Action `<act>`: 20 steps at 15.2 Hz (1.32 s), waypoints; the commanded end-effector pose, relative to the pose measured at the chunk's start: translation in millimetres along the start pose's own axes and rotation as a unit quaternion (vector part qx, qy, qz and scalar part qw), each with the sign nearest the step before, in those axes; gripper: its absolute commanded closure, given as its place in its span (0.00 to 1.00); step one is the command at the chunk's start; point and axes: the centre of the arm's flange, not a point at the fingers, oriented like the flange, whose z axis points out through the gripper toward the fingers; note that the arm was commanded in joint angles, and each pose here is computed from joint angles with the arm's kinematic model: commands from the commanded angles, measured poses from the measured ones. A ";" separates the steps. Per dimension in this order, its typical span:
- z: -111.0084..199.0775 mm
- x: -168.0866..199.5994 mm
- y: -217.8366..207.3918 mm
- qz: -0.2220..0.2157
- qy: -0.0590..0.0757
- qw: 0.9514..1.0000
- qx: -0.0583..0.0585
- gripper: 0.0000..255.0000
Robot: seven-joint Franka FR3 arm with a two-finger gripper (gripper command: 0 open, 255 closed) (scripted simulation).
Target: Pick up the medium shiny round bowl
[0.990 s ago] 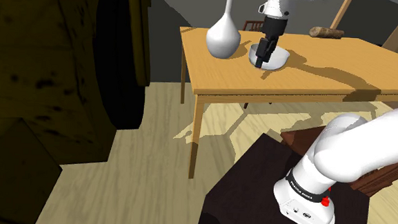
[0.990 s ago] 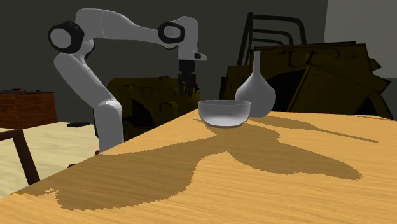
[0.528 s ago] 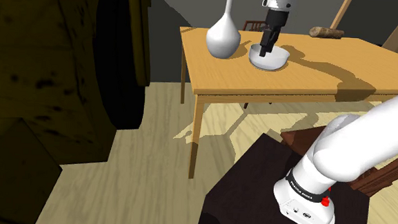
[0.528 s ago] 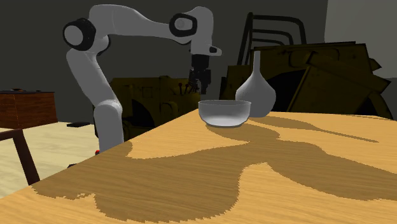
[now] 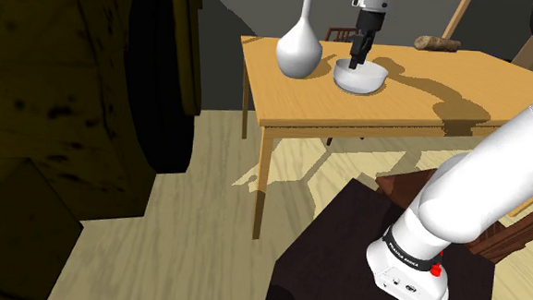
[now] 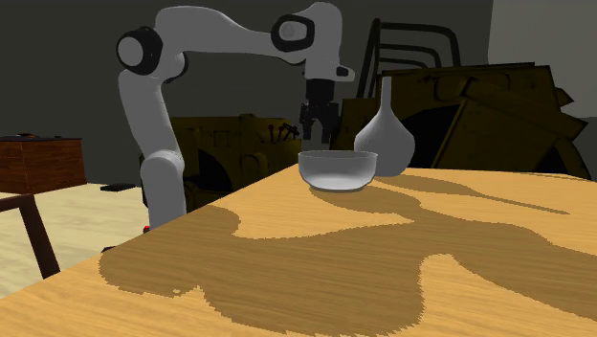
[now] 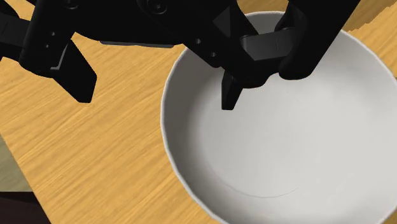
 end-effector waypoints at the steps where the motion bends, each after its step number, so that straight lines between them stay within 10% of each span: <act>1: 10.3 1.4 1.8 0.000 0.000 1.000 0.000 0.00; 6: 29.1 2.3 2.9 0.000 0.000 1.000 0.000 0.00; 7: 29.0 1.6 3.0 0.000 0.000 1.000 0.000 1.00; 20: 8.0 1.3 1.6 0.000 0.000 1.000 0.000 1.00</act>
